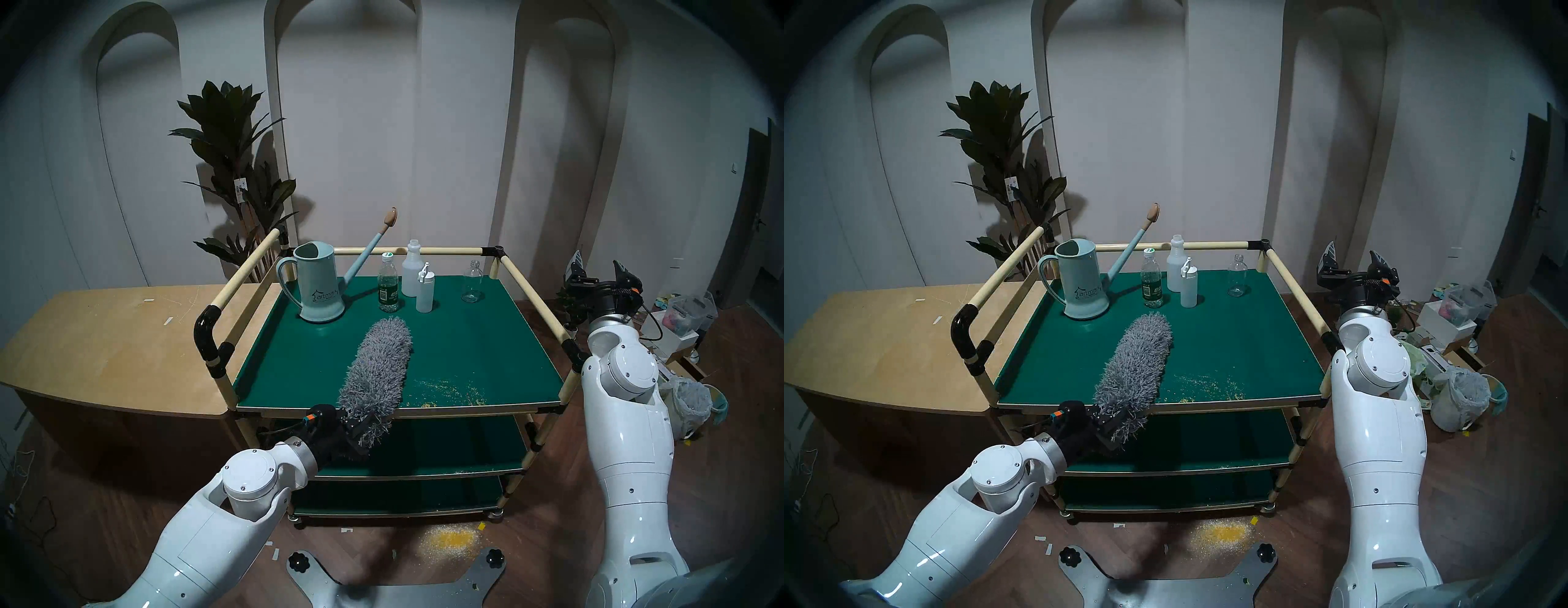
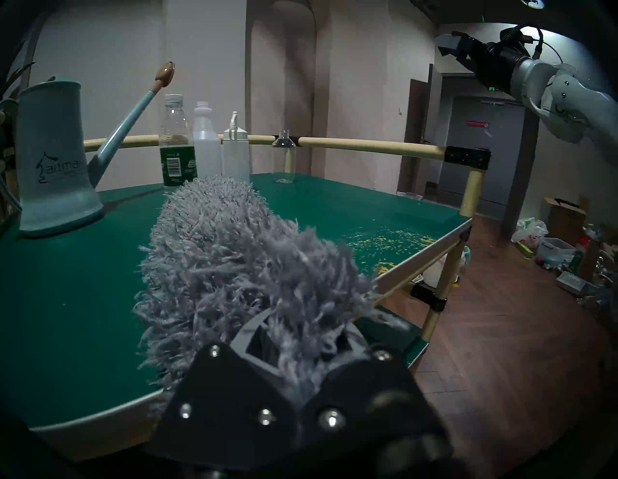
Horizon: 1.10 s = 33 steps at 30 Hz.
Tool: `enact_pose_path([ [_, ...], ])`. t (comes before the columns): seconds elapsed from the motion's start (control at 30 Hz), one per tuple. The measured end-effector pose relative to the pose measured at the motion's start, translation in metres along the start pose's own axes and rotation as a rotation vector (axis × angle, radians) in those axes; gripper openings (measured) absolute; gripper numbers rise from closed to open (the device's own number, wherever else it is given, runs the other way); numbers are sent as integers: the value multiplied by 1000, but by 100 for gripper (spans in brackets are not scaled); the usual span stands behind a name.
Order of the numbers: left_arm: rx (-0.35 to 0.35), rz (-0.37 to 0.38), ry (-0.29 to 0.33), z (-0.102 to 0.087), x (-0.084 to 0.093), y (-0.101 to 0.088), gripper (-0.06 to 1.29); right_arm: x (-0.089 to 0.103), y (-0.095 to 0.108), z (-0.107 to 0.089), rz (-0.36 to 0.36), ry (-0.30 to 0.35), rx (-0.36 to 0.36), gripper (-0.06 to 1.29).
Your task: Dust the shelf with the duster
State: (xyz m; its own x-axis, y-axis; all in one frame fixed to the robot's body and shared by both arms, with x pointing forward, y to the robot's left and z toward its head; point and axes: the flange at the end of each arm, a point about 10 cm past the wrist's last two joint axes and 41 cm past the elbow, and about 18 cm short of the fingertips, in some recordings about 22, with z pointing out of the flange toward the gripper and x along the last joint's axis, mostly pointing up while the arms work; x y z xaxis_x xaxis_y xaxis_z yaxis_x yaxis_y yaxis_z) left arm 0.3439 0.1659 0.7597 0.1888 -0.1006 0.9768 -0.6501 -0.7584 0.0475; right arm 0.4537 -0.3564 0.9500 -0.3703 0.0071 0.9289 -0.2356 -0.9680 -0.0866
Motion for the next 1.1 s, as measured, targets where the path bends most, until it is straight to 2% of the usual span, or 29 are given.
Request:
enact_pose_path([
  [0.73,-201,32,-50,36,10,46,-1,5,39,-5,-11,5,-63,127],
  [1.1,-347,58,-79,52,12,75,-1,3,66,-8,-21,-4,-103,127],
])
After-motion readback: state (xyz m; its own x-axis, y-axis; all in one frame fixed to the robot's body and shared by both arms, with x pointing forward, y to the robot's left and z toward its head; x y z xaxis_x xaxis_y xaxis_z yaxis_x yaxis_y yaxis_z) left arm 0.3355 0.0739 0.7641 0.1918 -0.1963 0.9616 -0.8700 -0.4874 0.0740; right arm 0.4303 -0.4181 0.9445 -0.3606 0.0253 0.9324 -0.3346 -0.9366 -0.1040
